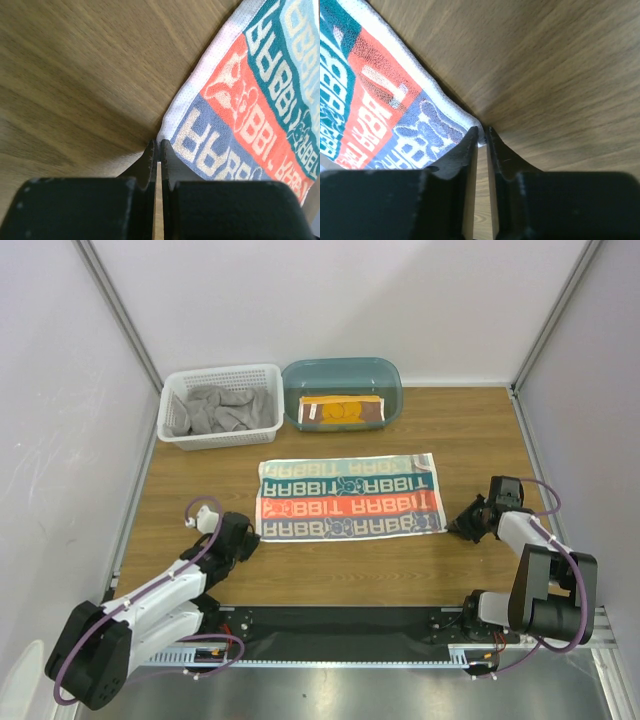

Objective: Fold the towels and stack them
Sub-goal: Flatten out the crumpled towel

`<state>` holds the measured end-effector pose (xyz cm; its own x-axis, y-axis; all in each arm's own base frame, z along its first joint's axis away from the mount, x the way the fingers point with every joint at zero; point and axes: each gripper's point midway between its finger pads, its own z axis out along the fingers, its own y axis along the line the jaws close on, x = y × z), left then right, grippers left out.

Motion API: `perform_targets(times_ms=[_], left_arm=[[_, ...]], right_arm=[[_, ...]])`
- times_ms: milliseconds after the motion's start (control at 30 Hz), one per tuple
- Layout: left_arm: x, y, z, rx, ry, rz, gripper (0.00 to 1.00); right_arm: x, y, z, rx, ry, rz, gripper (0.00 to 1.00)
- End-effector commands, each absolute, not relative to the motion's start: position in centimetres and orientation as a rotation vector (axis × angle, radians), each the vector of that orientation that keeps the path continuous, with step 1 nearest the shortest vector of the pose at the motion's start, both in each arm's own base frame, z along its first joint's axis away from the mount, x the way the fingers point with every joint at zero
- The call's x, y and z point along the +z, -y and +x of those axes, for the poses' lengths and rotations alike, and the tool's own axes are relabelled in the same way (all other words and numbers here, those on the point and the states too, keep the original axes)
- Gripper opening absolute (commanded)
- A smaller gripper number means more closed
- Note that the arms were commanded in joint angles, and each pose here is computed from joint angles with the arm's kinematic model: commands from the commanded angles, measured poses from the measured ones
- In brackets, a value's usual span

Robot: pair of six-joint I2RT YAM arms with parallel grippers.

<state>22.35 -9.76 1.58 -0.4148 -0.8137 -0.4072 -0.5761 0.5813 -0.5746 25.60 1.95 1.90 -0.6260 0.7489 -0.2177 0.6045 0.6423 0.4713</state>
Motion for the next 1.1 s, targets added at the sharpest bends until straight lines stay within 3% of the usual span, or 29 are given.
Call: perform_targets(times_ms=[0,133,767,1067], left_arm=[[1.3,9.1,22.0,-0.365,-2.187,-1.050,0.00],[1.6,9.1,22.2,-0.355,-2.189,-1.042,0.00],[5.3,8.4,22.2,-0.299,-2.207,-0.860,0.00],[8.0,7.7,22.8,-0.301,-2.128,-0.745,0.00]], right_arm=[[2.3,-1.9,26.4,0.521,-2.435,1.059,0.13],[2.9,-1.9,26.4,0.525,-2.437,1.029,0.00],[9.4,-1.0,26.5,0.448,-2.398,0.805,0.00],[7.2,-2.5,23.7,0.504,-2.510,0.833,0.00]])
